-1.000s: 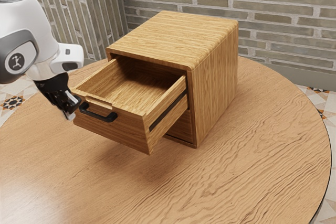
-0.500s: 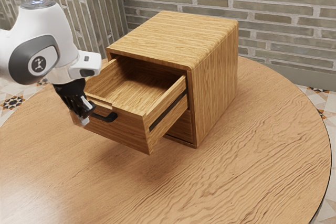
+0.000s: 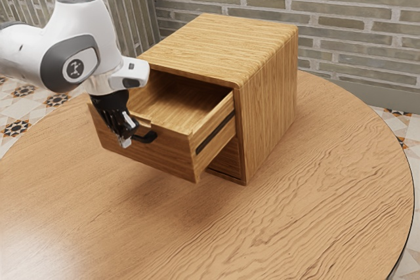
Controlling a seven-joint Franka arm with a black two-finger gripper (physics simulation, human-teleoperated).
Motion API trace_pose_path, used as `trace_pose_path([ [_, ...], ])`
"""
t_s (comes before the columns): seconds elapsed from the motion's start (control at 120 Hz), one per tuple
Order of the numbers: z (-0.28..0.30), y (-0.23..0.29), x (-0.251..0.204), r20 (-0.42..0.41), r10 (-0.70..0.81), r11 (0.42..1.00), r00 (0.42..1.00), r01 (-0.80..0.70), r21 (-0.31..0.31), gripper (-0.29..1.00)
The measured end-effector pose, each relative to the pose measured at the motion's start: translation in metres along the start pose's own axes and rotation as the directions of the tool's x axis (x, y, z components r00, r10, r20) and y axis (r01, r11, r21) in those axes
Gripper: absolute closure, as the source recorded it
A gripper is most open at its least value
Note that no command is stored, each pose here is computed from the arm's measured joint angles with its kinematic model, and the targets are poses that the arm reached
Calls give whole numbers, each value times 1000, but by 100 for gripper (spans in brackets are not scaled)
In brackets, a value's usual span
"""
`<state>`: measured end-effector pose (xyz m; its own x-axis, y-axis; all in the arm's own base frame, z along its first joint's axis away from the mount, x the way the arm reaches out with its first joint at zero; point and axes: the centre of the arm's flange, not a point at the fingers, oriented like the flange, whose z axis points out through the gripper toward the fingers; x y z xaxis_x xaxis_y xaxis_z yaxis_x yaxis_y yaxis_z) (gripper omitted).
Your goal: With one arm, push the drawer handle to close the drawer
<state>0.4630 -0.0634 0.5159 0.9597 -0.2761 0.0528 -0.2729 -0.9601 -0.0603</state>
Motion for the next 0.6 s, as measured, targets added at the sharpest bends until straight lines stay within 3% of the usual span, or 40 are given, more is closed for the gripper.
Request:
trace_pose_path([
  [0.6,11,-8,73,12,74,997,997,-74,28,79],
])
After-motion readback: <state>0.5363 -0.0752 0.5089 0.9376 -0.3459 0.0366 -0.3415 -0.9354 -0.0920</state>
